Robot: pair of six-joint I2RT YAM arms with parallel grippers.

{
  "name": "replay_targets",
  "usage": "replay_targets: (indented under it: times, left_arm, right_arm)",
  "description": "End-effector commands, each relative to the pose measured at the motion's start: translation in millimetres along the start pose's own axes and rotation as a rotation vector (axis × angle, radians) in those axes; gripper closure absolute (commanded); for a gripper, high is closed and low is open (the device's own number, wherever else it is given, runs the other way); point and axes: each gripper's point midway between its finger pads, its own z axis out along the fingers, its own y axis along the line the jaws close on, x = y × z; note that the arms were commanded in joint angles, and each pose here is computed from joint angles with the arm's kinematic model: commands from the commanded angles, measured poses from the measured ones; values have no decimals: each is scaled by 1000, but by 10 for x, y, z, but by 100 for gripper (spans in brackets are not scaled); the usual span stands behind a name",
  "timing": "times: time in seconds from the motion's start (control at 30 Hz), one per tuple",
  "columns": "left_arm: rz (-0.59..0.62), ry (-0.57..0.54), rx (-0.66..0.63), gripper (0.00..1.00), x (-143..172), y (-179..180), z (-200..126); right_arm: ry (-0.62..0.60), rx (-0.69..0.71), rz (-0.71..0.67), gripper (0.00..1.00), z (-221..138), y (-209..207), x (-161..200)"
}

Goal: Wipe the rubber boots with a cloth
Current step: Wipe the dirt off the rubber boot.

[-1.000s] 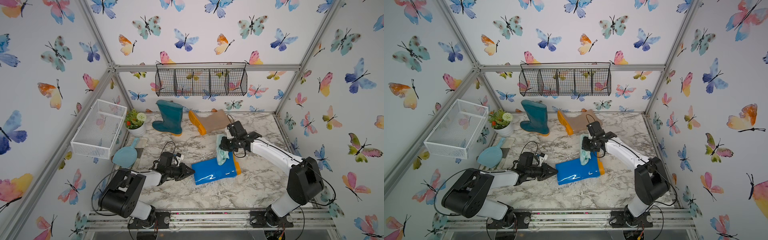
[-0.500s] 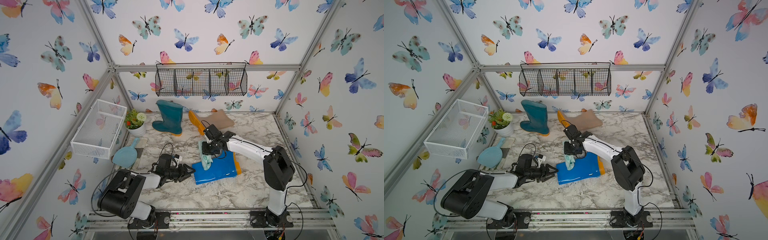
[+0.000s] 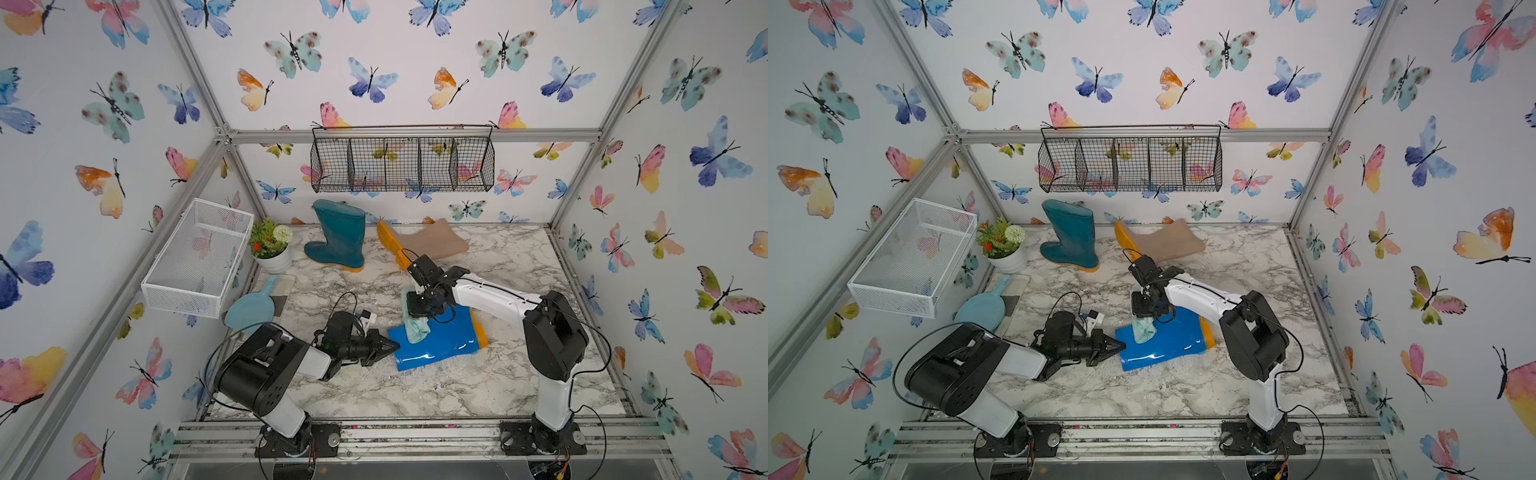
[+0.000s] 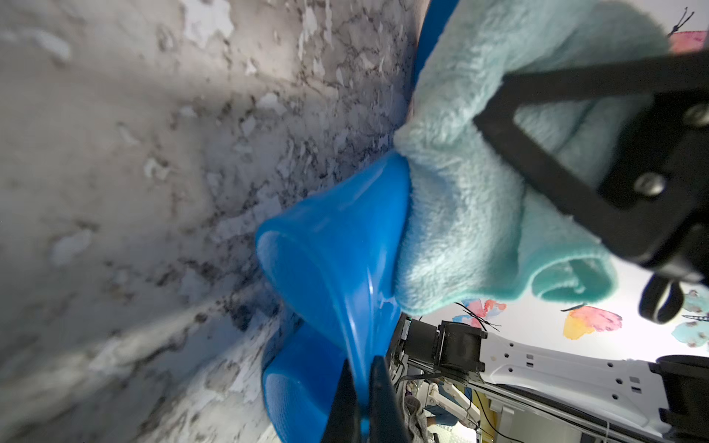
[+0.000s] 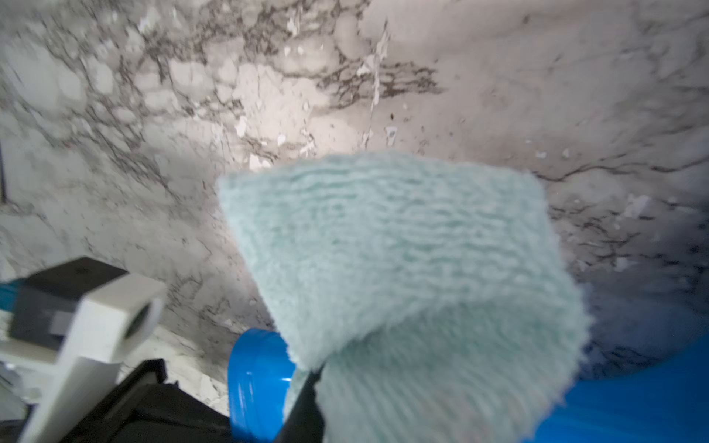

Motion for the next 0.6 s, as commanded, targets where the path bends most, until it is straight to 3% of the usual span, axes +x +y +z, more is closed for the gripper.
replay_targets:
  times: [0.0, 0.13, 0.23, 0.27, 0.43, 0.57]
  left_arm:
    - [96, -20, -81, 100, -106, -57, -45]
    - [142, -29, -147, 100, -186, -92, -72]
    - [149, -29, -164, 100, -213, -92, -69]
    - [150, -34, -174, 100, -228, -80, -73]
    - [167, -36, -239, 100, -215, 18, -118]
    - [169, -39, -312, 100, -165, 197, -188]
  right_arm:
    - [94, -60, -73, 66, 209, 228, 335]
    - [183, -31, -130, 66, 451, 315, 627]
    - [209, -23, -131, 95, 520, 270, 711]
    - [205, -1, -130, 97, 512, 217, 708]
    - [178, 103, -45, 97, 383, -314, 649]
    - [149, 130, -45, 98, 321, -408, 546]
